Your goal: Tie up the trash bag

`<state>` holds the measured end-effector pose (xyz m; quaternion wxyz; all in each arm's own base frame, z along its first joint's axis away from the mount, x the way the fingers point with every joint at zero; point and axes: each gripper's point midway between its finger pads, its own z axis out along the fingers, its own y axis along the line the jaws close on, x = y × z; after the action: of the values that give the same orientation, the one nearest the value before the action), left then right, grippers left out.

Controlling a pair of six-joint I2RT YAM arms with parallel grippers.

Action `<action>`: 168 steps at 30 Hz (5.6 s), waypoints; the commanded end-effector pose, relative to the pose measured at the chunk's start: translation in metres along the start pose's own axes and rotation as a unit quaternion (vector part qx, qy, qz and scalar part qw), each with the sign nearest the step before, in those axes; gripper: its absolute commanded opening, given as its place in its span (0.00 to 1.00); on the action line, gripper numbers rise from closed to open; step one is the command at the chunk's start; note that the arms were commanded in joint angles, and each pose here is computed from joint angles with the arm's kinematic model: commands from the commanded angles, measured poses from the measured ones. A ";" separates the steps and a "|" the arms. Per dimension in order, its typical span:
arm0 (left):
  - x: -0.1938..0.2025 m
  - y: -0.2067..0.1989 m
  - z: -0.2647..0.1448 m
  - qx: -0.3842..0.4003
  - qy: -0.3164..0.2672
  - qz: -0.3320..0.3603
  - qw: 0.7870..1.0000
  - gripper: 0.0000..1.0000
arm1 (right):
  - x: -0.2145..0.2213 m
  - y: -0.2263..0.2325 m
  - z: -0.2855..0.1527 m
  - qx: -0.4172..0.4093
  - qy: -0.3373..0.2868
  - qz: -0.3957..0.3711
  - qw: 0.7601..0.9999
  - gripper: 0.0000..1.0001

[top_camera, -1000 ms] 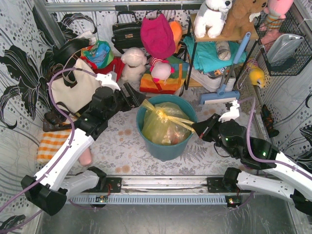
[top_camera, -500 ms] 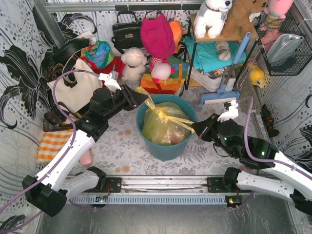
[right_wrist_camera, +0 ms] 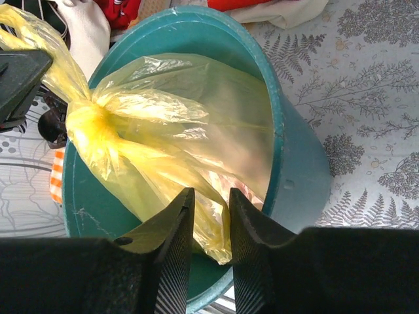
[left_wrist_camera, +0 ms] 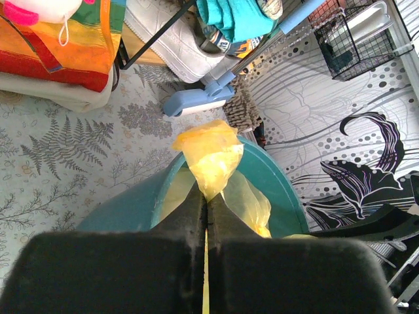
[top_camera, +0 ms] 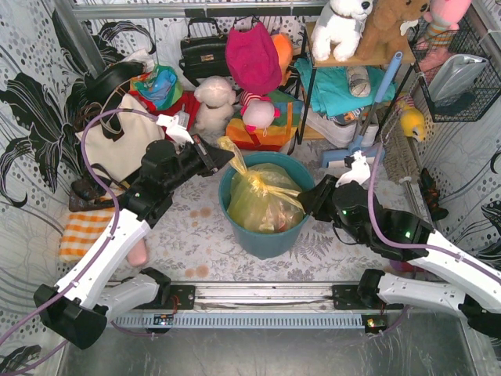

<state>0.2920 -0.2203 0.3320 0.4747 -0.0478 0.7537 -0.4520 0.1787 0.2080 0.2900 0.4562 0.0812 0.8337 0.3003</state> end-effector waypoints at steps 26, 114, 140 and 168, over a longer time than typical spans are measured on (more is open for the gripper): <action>-0.026 -0.012 -0.004 0.005 -0.037 0.049 0.998 0.00 | -0.010 0.055 -0.021 -0.137 0.011 -0.013 0.990 0.00; -0.029 0.019 0.084 -0.015 0.012 0.091 0.996 0.00 | 0.067 0.159 -0.105 -0.578 0.144 -0.115 0.795 0.00; 0.016 0.038 0.079 -0.016 0.110 0.087 0.990 0.00 | 0.042 0.053 0.005 -0.104 0.139 -0.154 0.973 0.59; -0.019 0.020 0.087 -0.012 0.061 0.114 0.992 0.00 | 0.012 0.137 -0.040 -0.336 0.079 -0.110 0.932 0.00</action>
<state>0.3589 -0.2548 0.2768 0.4206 0.0502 0.8195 -0.3860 0.1457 0.2946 0.3177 0.4037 -0.1569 0.8047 0.4060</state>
